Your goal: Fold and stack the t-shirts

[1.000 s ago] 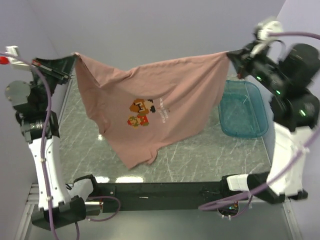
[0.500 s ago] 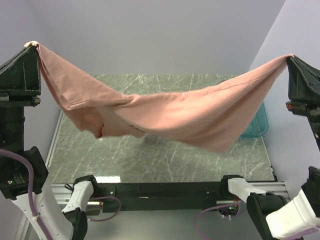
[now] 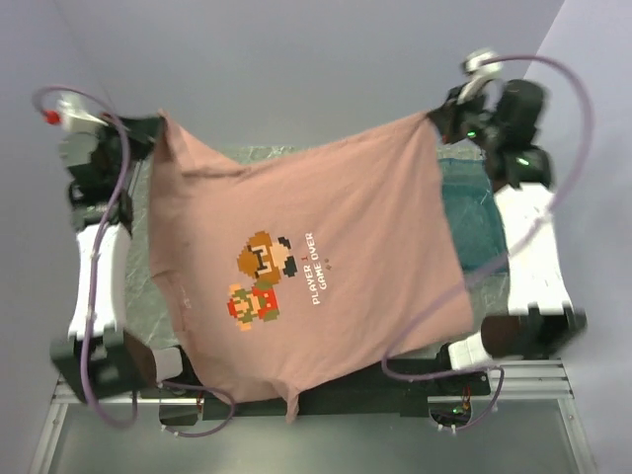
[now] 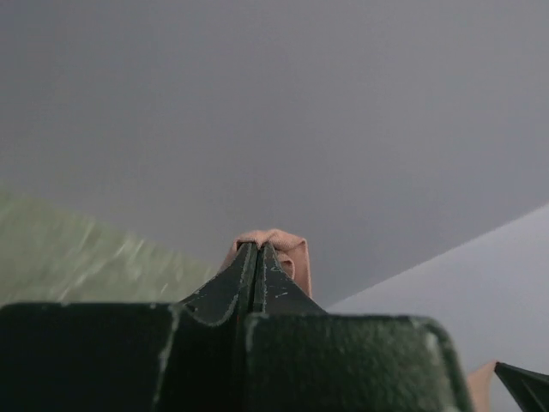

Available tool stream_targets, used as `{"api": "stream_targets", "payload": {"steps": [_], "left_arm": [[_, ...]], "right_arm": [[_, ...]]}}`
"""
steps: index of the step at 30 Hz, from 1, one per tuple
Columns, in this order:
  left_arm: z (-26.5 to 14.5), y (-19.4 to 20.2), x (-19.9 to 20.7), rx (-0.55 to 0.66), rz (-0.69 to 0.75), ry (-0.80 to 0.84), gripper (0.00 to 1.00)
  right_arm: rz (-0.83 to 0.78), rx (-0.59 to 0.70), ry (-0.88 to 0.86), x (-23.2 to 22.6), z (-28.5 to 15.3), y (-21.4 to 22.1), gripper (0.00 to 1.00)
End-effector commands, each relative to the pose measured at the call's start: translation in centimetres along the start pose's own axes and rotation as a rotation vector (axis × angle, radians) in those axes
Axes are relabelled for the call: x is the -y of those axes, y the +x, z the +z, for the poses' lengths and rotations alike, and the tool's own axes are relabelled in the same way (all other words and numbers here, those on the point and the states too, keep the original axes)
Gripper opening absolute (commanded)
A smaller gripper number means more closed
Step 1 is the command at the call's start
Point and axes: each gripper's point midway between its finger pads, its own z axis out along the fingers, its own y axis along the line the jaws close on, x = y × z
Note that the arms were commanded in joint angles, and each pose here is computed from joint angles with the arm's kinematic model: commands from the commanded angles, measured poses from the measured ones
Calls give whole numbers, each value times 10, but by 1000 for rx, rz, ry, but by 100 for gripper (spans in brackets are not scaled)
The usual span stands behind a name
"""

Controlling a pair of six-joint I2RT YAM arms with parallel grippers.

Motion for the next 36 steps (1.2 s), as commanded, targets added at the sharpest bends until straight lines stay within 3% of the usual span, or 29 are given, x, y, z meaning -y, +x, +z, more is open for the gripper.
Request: {"api": "stream_targets", "payload": {"steps": [1, 4, 6, 8, 9, 15, 20, 26, 36], "left_arm": [[22, 69, -84, -152, -58, -85, 0], [40, 136, -170, -298, -112, -202, 0], [49, 168, -202, -366, -128, -235, 0], [61, 203, -245, -437, -168, -292, 0], [65, 212, -256, -456, -174, -307, 0], [94, 251, -316, -529, -193, -423, 0], [117, 245, -321, -525, -179, -427, 0], [135, 224, -292, -500, -163, -337, 0], [104, 217, -256, -515, -157, -280, 0]], "right_arm": [[80, -132, -74, 6, 57, 89, 0], [138, -256, -123, 1, 103, 164, 0], [180, -362, -132, 4, 130, 220, 0], [192, -402, -134, 6, 151, 236, 0], [210, -470, -120, 11, 164, 270, 0], [213, -572, -50, 31, 207, 314, 0], [206, -539, 1, 45, 221, 306, 0], [207, -477, 10, 48, 216, 279, 0], [214, -460, 1, 44, 192, 270, 0]]}}
